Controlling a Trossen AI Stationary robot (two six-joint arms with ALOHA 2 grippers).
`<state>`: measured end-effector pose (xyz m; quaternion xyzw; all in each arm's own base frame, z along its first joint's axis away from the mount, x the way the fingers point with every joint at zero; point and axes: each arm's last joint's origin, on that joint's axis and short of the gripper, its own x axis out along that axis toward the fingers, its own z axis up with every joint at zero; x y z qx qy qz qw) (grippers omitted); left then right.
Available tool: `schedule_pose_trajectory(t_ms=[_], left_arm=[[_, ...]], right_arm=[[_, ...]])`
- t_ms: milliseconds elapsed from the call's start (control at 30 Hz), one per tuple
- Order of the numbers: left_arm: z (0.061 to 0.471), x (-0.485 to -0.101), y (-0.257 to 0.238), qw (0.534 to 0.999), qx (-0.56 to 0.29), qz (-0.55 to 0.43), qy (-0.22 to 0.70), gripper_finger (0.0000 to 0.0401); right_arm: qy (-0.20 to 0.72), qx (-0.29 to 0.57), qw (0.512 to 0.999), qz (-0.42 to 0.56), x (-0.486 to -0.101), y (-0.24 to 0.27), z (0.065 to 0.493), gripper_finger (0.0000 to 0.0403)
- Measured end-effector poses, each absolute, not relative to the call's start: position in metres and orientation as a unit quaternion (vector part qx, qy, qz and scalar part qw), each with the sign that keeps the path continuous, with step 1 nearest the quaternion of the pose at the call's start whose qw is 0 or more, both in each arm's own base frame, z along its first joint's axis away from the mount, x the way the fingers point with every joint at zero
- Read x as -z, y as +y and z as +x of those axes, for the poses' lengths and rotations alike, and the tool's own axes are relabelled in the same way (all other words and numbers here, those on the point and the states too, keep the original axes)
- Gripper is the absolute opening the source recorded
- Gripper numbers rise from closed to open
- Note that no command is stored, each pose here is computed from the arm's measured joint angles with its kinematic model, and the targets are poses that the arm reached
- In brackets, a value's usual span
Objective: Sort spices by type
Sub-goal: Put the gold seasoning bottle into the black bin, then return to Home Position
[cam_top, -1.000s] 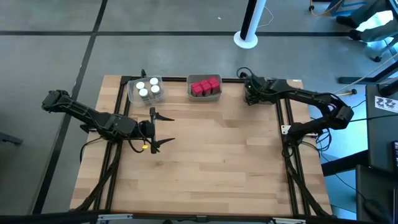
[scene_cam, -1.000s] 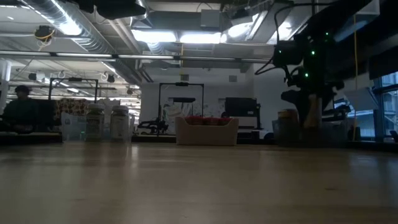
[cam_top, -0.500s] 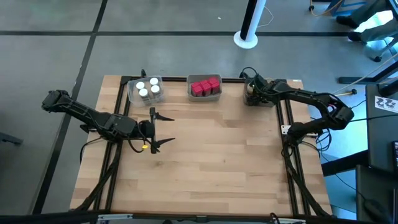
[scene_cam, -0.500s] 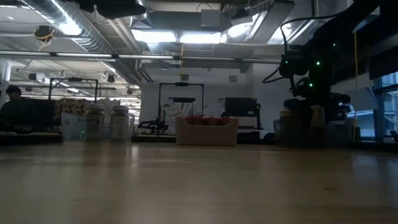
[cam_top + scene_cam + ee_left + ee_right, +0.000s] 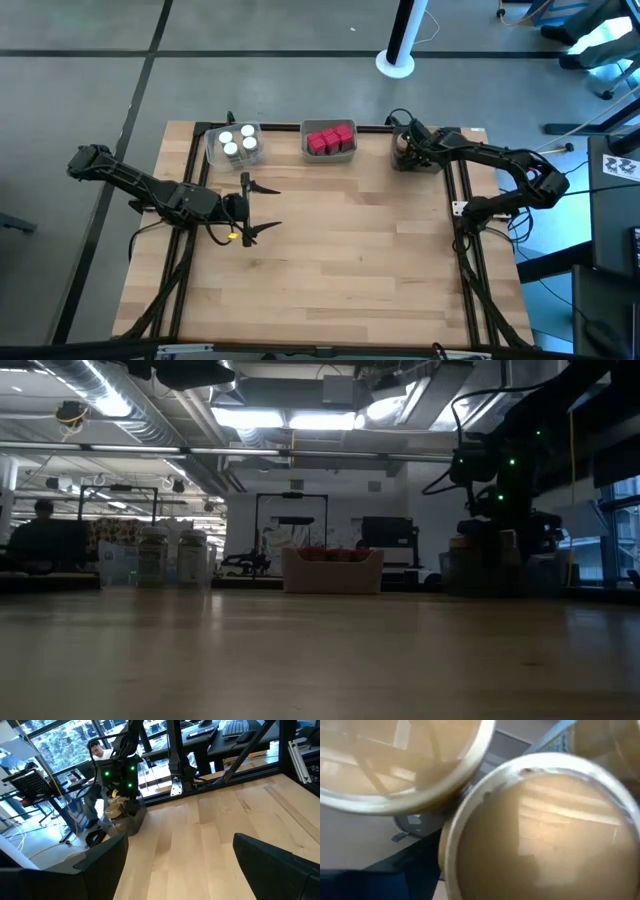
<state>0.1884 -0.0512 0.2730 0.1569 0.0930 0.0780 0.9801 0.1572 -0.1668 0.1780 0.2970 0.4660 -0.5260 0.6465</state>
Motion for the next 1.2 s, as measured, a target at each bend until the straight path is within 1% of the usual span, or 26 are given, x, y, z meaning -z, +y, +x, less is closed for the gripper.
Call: schedule_pose_trajectory(t_ms=[200,333,467,800,1000,1200], left_arm=[[0.188,-0.273,-0.051,0.98,-0.078,0.158,0.094,0.0347],[0.188,-0.273,-0.051,0.98,-0.078,0.16,0.094,0.0347],[0.188,-0.273,-0.051,0.98,-0.078,0.16,0.094,0.0347],[0.189,-0.275,-0.051,0.981,-0.079,0.158,0.086,0.0347],[0.189,-0.275,-0.051,0.981,-0.079,0.157,0.084,0.0347],[0.191,-0.273,-0.052,0.98,-0.078,0.159,0.086,0.0347]], right_arm=[[0.47,0.521,0.654,0.282,-0.178,-0.168,0.158,0.0378],[0.474,0.522,0.656,0.27,-0.179,-0.168,0.158,0.0397],[0.484,0.514,0.66,0.256,-0.184,-0.167,0.156,0.0396],[0.433,0.516,0.691,0.26,-0.239,-0.16,0.151,0.0397],[0.393,0.487,0.729,0.277,-0.261,-0.153,0.148,0.0397],[0.356,0.405,0.802,0.259,-0.281,-0.119,0.157,0.0397]])
